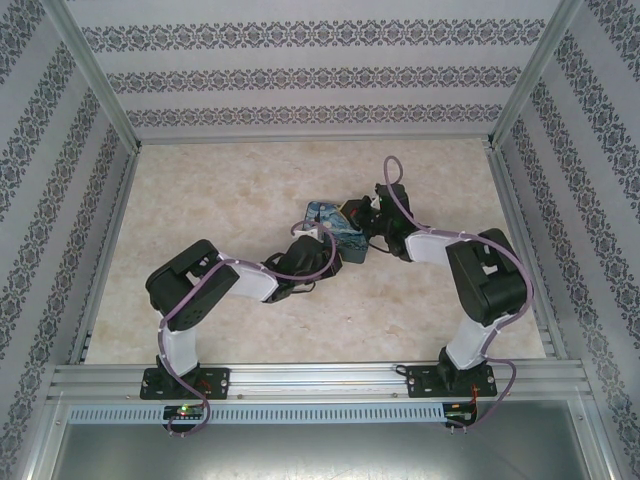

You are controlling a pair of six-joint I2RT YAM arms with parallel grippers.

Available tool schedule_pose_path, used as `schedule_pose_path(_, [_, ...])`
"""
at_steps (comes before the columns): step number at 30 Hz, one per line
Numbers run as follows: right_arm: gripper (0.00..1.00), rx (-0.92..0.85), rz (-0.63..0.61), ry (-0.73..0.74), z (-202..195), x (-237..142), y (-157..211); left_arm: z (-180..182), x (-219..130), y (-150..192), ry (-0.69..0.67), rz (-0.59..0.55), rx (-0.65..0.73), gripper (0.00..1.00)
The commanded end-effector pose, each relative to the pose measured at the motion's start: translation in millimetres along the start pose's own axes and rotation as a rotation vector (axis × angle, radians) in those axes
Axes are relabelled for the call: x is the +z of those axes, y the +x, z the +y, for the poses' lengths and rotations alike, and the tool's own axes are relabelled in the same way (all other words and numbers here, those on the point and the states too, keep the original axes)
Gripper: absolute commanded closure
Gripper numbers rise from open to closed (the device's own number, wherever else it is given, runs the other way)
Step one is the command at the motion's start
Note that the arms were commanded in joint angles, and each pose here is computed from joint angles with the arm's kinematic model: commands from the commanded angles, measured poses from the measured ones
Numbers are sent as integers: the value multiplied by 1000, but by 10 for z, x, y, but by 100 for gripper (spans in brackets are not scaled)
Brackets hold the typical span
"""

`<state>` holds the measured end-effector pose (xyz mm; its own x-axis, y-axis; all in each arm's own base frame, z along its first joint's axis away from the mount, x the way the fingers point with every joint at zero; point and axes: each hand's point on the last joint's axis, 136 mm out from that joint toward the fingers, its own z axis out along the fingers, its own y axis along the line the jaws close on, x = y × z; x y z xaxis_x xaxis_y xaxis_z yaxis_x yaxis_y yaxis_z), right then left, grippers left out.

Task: Unlock the padlock with the key

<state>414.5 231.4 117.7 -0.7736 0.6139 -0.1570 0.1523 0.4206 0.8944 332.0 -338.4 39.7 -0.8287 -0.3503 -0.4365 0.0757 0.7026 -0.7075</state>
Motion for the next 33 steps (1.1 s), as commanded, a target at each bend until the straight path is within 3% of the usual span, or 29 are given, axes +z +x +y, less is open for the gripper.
schedule_pose_path(1, [100, -76, -3, -78, 453, -198, -64, 117, -114, -23, -33, 29, -46, 100])
schedule_pose_path(7, [100, -113, -1, -117, 607, -445, 75, 159, -242, -117, -22, 22, -58, 100])
schedule_pose_path(21, [100, -114, 34, -45, -108, -904, 745, -423, -479, -305, 252, 109, -115, 100])
schedule_pose_path(33, [100, -73, 88, -98, -311, -990, 991, -576, -470, -446, 373, 94, -251, 100])
